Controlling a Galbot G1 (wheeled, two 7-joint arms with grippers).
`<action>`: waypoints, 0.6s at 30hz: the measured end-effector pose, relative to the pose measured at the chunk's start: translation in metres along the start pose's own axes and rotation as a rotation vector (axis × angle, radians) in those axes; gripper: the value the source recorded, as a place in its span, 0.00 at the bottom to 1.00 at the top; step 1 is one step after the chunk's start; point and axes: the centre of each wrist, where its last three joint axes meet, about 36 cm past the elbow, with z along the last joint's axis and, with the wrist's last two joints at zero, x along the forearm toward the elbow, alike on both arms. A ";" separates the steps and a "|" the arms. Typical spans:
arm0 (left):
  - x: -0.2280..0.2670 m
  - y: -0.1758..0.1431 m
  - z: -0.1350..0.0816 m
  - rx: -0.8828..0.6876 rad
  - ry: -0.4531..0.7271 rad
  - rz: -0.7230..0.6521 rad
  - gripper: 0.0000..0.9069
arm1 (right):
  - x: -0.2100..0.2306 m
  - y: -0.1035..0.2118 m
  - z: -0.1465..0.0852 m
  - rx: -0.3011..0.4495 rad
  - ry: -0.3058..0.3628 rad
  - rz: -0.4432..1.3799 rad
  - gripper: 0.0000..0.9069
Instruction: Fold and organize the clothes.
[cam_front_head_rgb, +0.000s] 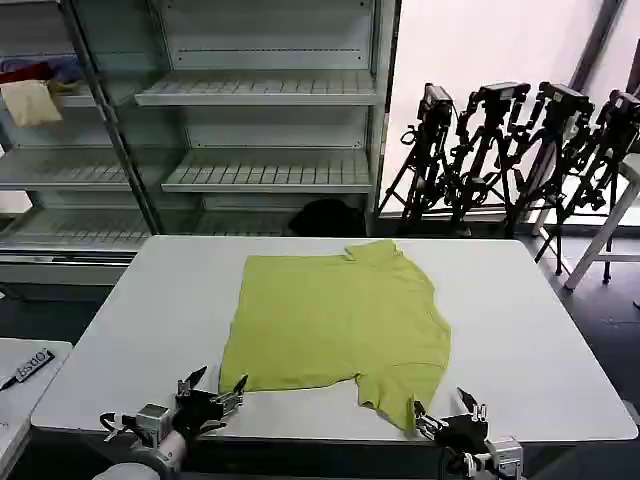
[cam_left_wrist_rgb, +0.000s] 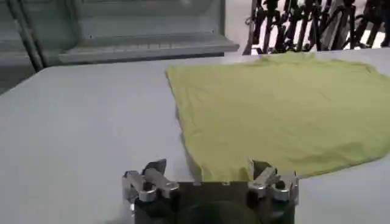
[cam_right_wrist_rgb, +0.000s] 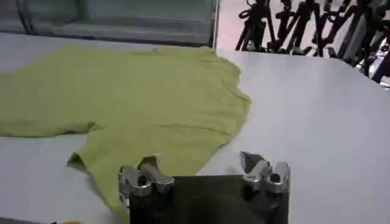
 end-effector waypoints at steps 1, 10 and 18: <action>0.000 0.000 0.000 0.002 0.001 0.001 1.00 | 0.000 0.001 0.000 0.002 0.000 -0.001 1.00; -0.002 0.002 0.006 0.026 0.017 0.005 0.79 | -0.007 0.005 0.003 0.012 0.003 -0.012 0.44; -0.003 0.004 0.009 0.040 0.017 0.014 0.08 | -0.008 0.005 0.003 0.010 -0.004 -0.008 0.00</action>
